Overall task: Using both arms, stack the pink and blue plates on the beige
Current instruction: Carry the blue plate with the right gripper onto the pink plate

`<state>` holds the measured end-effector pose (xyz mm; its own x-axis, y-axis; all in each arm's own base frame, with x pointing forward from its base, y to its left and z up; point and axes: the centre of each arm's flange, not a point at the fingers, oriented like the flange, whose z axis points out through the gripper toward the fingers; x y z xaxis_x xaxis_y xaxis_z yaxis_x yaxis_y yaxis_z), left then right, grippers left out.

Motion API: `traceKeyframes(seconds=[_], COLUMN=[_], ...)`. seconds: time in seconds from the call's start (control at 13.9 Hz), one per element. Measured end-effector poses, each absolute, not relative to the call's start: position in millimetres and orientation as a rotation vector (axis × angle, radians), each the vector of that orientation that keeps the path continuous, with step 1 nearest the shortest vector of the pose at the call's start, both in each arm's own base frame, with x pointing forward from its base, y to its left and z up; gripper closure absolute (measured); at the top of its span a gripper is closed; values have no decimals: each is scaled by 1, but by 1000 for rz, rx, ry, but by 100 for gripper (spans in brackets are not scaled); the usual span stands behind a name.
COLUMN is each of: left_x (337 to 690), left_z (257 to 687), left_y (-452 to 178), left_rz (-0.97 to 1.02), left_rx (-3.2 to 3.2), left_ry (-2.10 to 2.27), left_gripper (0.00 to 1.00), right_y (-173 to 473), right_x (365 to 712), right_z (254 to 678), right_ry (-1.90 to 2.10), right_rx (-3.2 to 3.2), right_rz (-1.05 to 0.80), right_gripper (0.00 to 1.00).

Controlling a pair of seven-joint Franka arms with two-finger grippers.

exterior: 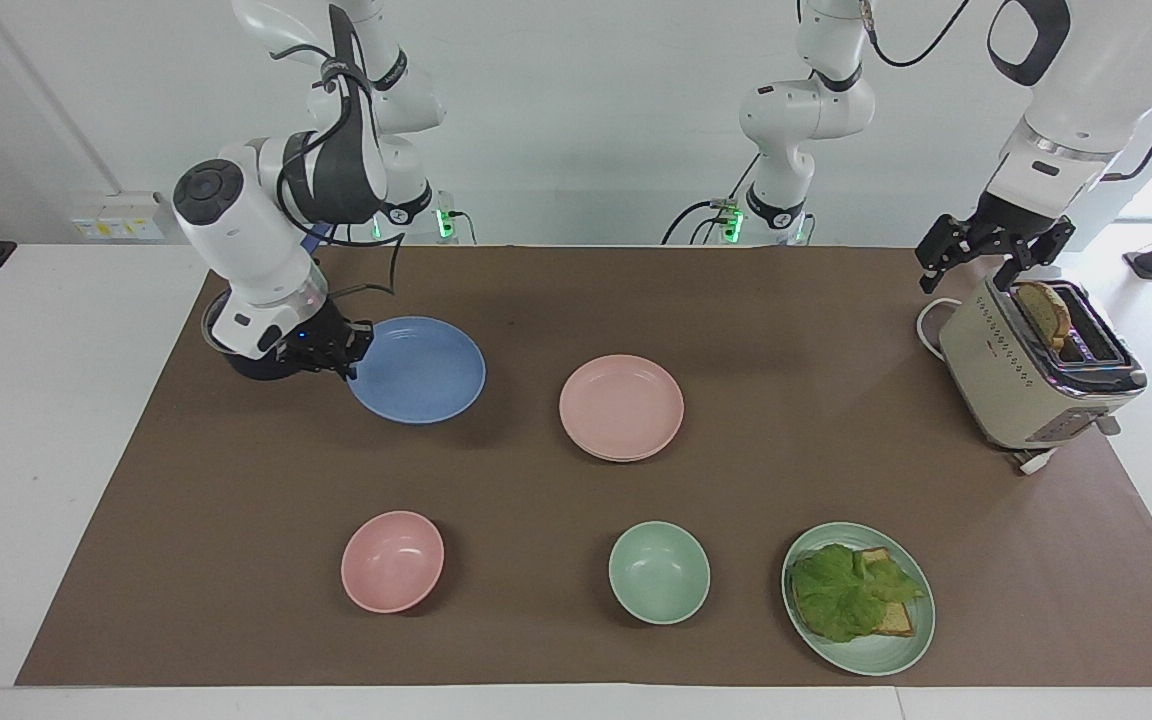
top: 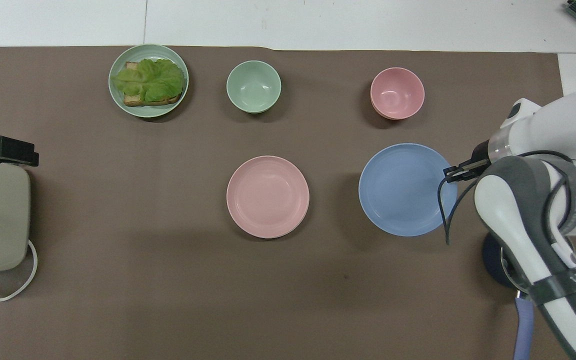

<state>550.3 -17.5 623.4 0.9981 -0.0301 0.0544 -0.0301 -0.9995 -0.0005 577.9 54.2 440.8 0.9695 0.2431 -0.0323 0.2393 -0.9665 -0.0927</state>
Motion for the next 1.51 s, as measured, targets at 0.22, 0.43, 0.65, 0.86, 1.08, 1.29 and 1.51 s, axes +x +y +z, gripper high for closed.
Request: traceKeyframes(seconds=[0.22, 0.43, 0.65, 0.86, 1.08, 1.29, 1.51], left_x=[550, 550, 550, 550, 550, 550, 550], left_z=[623, 623, 623, 623, 623, 623, 623], left_y=[-18, -18, -18, -18, -18, -18, -18], left_rz=[85, 85, 84, 84, 84, 84, 84], left_rx=[3140, 3140, 3140, 3140, 3140, 3140, 3140], left_ry=[-48, -47, -48, -48, -48, -48, -48], left_gripper=[0, 0, 0, 0, 0, 0, 0], right_y=[125, 191, 227, 258, 277, 284, 284], right_x=[577, 572, 567, 560, 556, 554, 554], right_z=[436, 425, 416, 401, 381, 371, 363], right_ry=[-326, -252, -205, -184, -182, -179, -177], right_rx=[-3028, -2972, -2954, -2932, -2926, -2920, -2925], right_rz=[6, -46, -61, -24, 20, 45, 61], right_gripper=[95, 95, 95, 95, 95, 95, 95])
